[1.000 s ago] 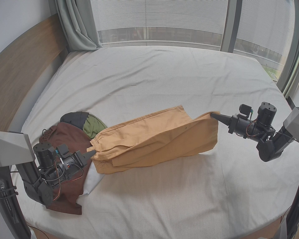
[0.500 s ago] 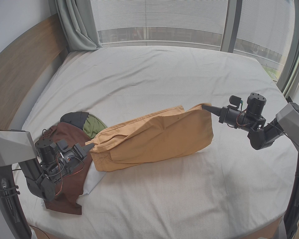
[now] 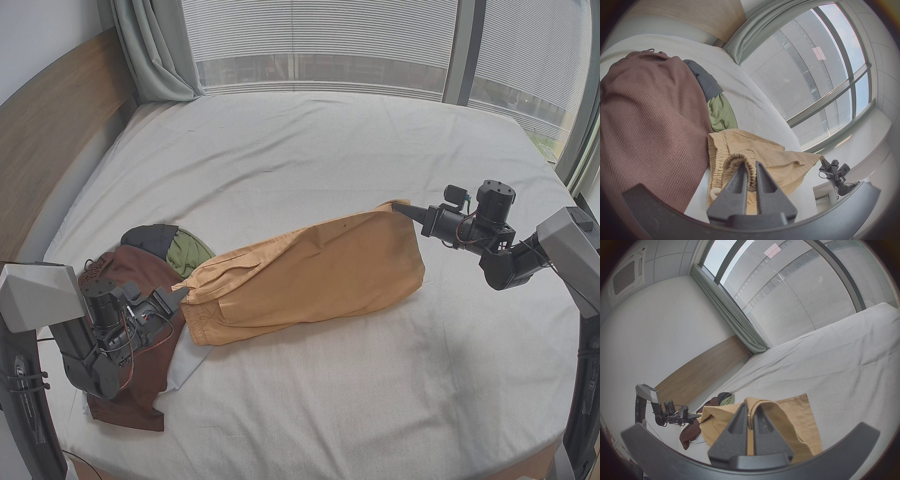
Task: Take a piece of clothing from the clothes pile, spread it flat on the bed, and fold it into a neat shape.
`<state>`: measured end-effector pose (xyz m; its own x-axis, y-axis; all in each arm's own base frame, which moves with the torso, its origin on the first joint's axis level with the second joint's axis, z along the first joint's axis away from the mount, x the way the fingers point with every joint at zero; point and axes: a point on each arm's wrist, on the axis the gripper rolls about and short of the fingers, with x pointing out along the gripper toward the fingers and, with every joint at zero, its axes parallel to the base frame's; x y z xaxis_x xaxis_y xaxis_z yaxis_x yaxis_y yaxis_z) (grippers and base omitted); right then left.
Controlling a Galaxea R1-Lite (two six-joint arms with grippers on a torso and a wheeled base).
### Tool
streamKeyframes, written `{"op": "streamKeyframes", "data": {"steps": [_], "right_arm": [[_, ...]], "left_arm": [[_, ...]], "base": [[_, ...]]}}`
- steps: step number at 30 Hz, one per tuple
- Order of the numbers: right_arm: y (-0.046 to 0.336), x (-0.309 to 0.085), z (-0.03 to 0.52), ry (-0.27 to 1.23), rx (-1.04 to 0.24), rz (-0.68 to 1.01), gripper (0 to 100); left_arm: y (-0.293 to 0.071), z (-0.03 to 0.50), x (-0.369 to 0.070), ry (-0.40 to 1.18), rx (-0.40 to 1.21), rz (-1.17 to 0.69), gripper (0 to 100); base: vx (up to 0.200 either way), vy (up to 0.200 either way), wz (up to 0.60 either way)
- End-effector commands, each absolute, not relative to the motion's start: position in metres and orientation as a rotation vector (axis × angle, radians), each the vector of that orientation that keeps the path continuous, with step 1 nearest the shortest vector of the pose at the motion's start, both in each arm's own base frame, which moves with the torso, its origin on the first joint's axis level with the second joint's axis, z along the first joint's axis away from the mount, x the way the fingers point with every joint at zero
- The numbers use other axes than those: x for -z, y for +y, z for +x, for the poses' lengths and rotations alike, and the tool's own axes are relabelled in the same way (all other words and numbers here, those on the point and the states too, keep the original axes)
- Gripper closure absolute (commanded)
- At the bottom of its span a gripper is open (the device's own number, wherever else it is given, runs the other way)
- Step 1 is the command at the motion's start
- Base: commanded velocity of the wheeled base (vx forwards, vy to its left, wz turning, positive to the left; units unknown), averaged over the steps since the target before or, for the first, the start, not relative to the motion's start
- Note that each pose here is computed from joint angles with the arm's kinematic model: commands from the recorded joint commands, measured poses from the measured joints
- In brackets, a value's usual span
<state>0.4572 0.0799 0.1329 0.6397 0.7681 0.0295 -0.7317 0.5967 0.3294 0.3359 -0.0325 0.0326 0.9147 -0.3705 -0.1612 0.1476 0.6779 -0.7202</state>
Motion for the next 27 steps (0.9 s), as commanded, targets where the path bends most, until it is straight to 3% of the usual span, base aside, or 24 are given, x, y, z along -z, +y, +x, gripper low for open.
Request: {"op": "streamKeyframes", "data": {"steps": [1, 27], "right_arm": [[0.085, -0.120, 0.468, 0.142, -0.872, 0.336, 100], [0.088, -0.100, 0.496, 0.155, -0.824, 0.375, 100]], "left_arm": [[-0.033, 0.344, -0.023, 0.309, 0.269, -0.781, 100], [-0.030, 0.354, -0.019, 0.295, 0.250, -0.822, 100]], "base": [[0.000, 0.000, 0.00], [0.000, 0.000, 0.00]]}}
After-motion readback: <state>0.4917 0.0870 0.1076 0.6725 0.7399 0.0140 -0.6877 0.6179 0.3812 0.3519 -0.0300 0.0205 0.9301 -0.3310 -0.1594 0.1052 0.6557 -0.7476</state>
